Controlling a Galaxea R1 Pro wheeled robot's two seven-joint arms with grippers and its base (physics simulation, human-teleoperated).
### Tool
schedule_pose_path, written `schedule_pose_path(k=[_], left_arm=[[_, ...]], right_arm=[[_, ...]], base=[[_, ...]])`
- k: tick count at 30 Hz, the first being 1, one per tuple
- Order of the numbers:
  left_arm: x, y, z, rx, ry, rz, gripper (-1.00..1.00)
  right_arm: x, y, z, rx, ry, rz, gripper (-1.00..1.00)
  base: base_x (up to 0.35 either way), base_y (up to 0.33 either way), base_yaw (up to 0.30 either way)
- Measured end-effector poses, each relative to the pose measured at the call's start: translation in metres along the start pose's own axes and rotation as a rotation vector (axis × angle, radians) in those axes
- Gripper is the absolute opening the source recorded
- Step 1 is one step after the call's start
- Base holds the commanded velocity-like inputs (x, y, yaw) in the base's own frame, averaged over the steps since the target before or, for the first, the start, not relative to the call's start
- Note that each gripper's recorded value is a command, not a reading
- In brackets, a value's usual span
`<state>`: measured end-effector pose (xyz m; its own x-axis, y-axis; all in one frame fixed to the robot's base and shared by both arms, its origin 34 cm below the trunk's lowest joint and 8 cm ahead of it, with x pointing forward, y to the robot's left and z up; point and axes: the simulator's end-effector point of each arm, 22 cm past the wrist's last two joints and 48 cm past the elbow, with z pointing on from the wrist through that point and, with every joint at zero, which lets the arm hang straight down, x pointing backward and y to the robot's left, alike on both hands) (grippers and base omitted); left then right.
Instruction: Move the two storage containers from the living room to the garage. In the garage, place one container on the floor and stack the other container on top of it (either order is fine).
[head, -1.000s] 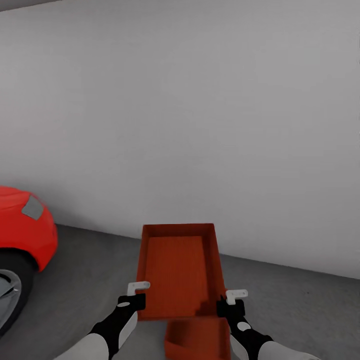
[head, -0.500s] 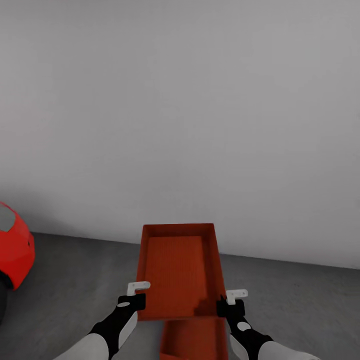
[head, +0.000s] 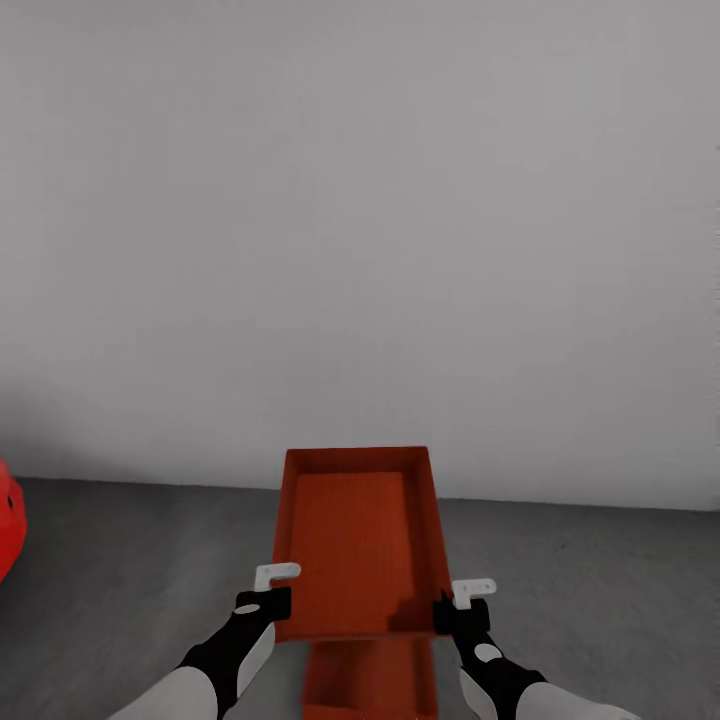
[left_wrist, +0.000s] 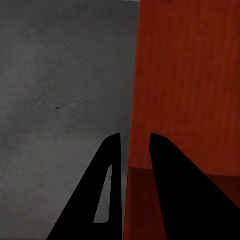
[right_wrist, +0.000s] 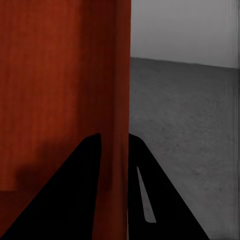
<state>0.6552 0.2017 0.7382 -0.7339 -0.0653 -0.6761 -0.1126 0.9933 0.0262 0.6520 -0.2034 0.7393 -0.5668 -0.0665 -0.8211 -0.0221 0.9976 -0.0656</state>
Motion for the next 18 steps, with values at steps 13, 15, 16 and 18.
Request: schedule_pose_path(k=[13,15,16,18], left_arm=[[0.0009,0.0001,0.0005,0.000,0.002,0.001,-1.00],[0.0010,0.0002,0.0005,0.000,0.002,0.001,-1.00],[0.0010,0.0002,0.0005,0.000,0.002,0.001,-1.00],[0.0009,0.0002,0.0005,0.000,0.002,0.001,-1.00]], right_arm=[[0.0012,0.0001,0.0002,0.000,0.002,0.001,-1.00],[0.0012,0.0002,0.0002,0.000,0.003,0.000,-1.00],[0.0011,0.0002,0.0002,0.000,0.002,0.000,-1.00],[0.0010,0.0002,0.0002,0.000,0.002,0.000,-1.00]], base=[[0.000,0.000,-0.012],[0.000,0.000,0.000],[0.000,0.000,0.000],[0.000,0.000,0.000]])
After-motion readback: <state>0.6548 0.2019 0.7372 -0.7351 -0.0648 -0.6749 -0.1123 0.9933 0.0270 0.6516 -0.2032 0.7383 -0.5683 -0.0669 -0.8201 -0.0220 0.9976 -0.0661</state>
